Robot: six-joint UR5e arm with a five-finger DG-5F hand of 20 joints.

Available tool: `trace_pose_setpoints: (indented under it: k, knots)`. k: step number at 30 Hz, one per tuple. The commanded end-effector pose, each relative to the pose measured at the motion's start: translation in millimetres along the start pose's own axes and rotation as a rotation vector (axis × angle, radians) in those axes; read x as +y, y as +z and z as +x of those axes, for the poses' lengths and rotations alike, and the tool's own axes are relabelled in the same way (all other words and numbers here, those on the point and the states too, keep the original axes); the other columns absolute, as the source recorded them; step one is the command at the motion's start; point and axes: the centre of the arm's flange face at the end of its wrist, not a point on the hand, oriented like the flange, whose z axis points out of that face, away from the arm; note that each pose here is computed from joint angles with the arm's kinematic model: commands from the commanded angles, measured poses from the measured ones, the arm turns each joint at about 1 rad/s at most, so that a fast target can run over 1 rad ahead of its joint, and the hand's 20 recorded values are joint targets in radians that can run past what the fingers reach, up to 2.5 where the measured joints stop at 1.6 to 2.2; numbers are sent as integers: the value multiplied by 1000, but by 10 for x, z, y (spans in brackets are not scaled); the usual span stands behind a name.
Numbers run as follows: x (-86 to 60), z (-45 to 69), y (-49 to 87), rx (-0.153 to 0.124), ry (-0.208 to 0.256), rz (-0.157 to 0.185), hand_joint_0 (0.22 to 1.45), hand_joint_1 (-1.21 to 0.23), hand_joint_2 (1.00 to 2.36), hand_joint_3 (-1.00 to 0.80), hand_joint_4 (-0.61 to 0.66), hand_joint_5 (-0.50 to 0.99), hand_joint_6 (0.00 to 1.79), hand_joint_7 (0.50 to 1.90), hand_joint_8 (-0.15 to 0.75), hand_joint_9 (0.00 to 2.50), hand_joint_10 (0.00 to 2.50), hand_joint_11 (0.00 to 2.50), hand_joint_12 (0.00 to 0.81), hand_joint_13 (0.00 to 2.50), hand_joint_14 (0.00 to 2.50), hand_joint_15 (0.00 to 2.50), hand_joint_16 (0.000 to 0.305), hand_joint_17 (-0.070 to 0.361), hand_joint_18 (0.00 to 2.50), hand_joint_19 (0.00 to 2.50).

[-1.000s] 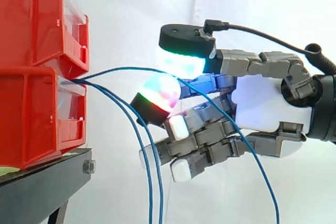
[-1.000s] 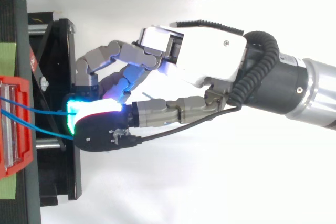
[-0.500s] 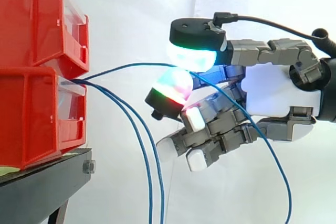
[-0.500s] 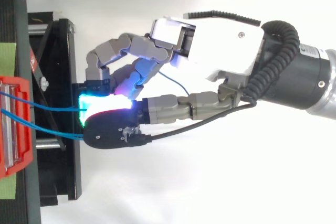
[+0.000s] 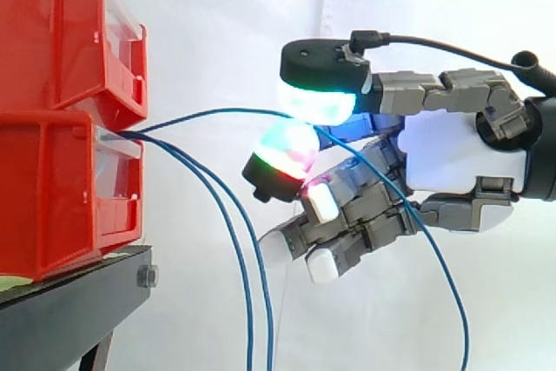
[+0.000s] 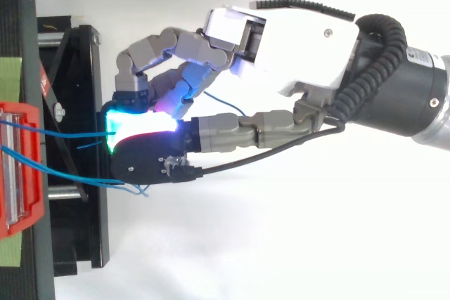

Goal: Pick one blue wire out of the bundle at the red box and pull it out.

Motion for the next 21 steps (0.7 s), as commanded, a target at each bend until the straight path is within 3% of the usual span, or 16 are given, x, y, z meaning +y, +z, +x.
trace_pose_setpoints:
  k: [1,12,21]
  knots:
    - [-14,6,-6,5,-34,3,612,-785,1020,-115,261,-151,892,1278,415,935,19,705,484,665,11,334,62,140,755,376]
    - [-8,1,-2,0,-114,3,607,-766,1021,-114,268,-153,894,1267,413,905,20,697,485,627,11,314,62,140,724,370]
    - [1,34,-8,4,-115,2,607,-764,1021,-113,262,-154,894,1269,409,901,15,688,484,618,10,299,62,140,712,364]
